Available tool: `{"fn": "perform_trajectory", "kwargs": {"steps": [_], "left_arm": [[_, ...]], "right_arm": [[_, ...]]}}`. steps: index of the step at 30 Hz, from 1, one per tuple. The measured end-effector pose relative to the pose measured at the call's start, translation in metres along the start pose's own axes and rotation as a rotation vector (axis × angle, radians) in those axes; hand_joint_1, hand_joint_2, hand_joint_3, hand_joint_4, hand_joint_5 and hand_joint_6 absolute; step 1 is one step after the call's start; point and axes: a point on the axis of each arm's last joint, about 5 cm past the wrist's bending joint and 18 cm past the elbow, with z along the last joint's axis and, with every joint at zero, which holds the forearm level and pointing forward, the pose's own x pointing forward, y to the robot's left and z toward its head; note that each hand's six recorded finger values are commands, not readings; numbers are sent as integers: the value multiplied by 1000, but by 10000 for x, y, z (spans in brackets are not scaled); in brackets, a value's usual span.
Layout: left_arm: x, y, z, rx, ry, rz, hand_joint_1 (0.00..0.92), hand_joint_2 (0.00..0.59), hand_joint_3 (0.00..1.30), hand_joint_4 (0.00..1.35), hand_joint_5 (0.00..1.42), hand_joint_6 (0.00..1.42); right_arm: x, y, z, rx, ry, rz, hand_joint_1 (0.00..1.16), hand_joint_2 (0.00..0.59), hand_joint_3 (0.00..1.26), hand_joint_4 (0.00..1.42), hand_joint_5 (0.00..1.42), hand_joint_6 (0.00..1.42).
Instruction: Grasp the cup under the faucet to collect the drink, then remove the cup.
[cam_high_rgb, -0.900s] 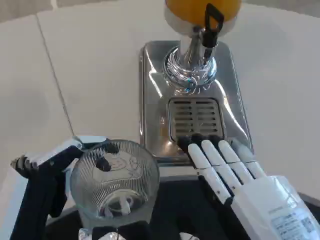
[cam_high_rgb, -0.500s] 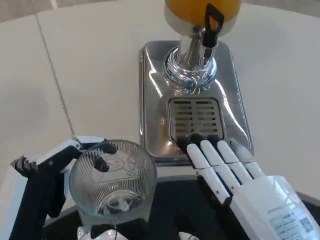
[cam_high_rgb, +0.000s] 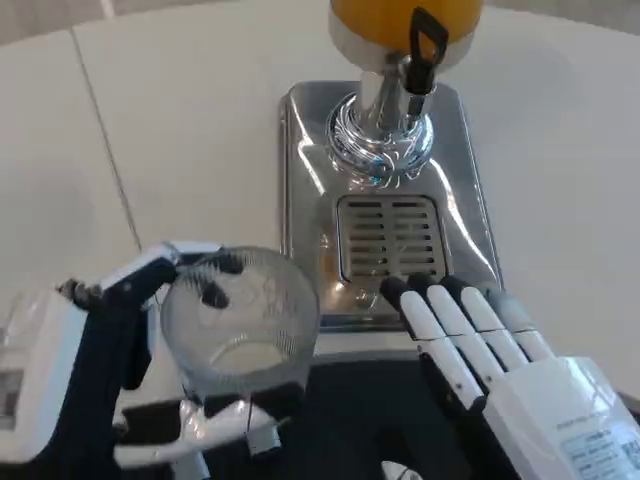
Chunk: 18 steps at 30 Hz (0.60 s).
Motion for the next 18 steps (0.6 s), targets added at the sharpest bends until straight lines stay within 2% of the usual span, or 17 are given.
{"fn": "perform_trajectory", "kwargs": {"steps": [2, 5, 7, 8, 10, 13, 18], "left_arm": [[56, -47, -30, 9, 1, 8, 637, 0, 1196, 1153, 1424, 1424], [175, -207, -93, 0, 7, 0, 637, 0, 1196, 1153, 1424, 1424], [211, -261, -100, 10, -1, 0, 637, 0, 1196, 1153, 1424, 1424], [297, -336, -110, 32, -15, 6, 637, 0, 1196, 1153, 1424, 1424], [410, -417, -83, 39, -51, 15, 637, 0, 1196, 1144, 1424, 1424], [504, -504, -72, 31, -70, 30, 637, 0, 1196, 1141, 1424, 1424], [678, -681, -136, 31, -31, 11, 637, 0, 1196, 1141, 1424, 1424]], "right_arm": [[-5, -10, 4, -1, 1, -3, 133, 539, 0, 0, 0, 0], [-13, -21, 18, 2, 0, -6, 133, 540, 0, 0, 0, 0], [-17, -22, 16, 1, 3, -5, 132, 541, 0, 0, 0, 0], [-20, -24, 10, -3, 7, -4, 132, 542, 0, 0, 0, 0], [-21, -27, 10, -4, 8, -5, 131, 542, 0, 0, 0, 0], [-17, -30, 11, -4, 8, -8, 131, 543, 0, 0, 0, 0], [-5, -27, 22, 2, 3, -10, 131, 543, 0, 0, 0, 0]]}}
